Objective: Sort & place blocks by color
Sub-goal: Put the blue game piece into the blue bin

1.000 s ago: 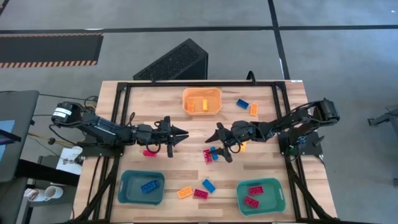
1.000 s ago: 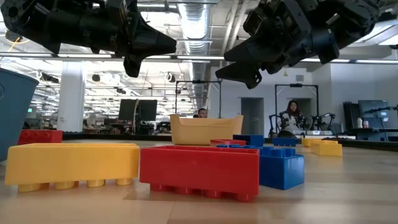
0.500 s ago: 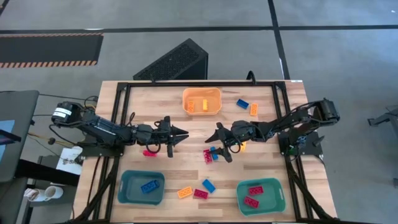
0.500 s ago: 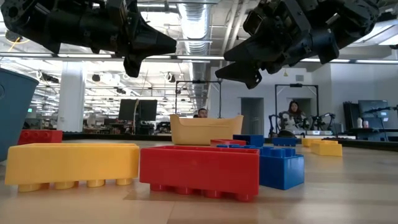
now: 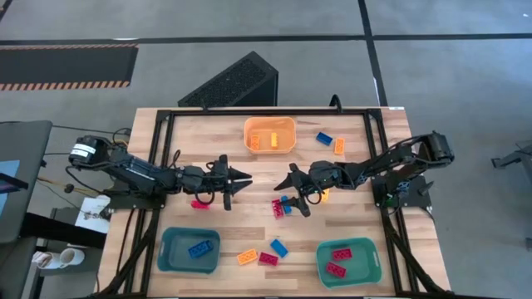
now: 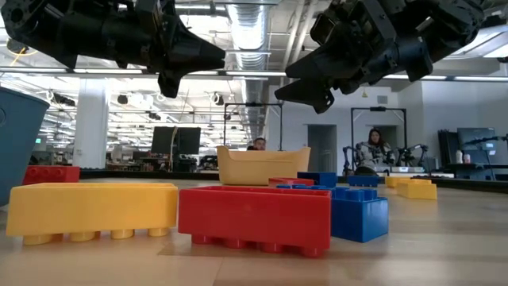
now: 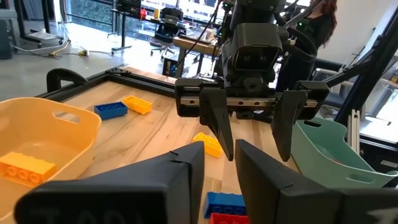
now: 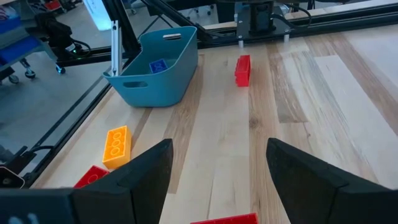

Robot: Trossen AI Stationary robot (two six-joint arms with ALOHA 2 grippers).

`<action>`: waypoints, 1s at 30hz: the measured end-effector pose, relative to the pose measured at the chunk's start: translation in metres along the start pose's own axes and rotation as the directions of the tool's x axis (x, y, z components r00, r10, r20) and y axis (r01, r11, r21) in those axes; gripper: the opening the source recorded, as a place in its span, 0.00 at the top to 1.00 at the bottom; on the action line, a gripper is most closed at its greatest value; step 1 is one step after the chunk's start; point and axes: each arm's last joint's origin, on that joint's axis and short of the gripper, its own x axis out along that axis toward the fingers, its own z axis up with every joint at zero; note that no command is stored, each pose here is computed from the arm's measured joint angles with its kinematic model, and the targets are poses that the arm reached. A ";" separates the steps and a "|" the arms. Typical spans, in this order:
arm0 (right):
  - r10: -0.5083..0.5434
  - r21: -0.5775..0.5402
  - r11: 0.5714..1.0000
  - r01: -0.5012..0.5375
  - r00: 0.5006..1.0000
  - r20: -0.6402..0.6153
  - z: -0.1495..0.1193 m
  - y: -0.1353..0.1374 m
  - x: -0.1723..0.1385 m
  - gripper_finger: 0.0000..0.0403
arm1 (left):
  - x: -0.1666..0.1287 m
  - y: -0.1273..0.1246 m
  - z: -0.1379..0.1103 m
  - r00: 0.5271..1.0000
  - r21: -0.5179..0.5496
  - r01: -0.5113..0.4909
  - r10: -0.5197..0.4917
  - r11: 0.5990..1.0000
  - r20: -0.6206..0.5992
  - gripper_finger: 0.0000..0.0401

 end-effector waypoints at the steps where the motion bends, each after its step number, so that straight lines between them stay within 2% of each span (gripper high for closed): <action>1: 0.000 0.000 1.000 0.000 1.000 0.000 0.000 0.000 0.000 0.30 | 0.000 0.000 0.000 1.000 0.000 0.000 0.000 1.000 0.000 0.79; 12: 0.000 -0.002 1.000 0.000 1.000 0.000 0.000 0.000 0.000 0.30 | 0.000 0.000 0.000 1.000 0.000 0.000 0.000 1.000 0.000 0.66; 18: 0.000 -0.002 1.000 0.000 1.000 0.000 0.000 0.000 0.000 0.30 | 0.000 -0.001 0.000 0.999 -0.012 0.031 -0.031 0.999 -0.008 0.63; 24: 0.022 -0.009 1.000 -0.021 0.999 0.027 0.011 0.005 -0.009 0.30 | 0.000 -0.002 0.000 0.997 -0.040 0.072 -0.073 0.997 -0.024 0.61; 28: 0.099 -0.026 0.995 -0.098 0.994 0.045 0.027 0.014 -0.027 0.30 | 0.003 -0.006 0.006 0.987 -0.059 0.100 -0.106 0.993 -0.119 0.61; 30: 0.122 -0.046 0.992 -0.120 0.992 0.044 0.035 0.018 -0.039 0.30 | 0.005 -0.009 0.012 0.976 -0.049 0.079 -0.087 0.996 -0.199 0.61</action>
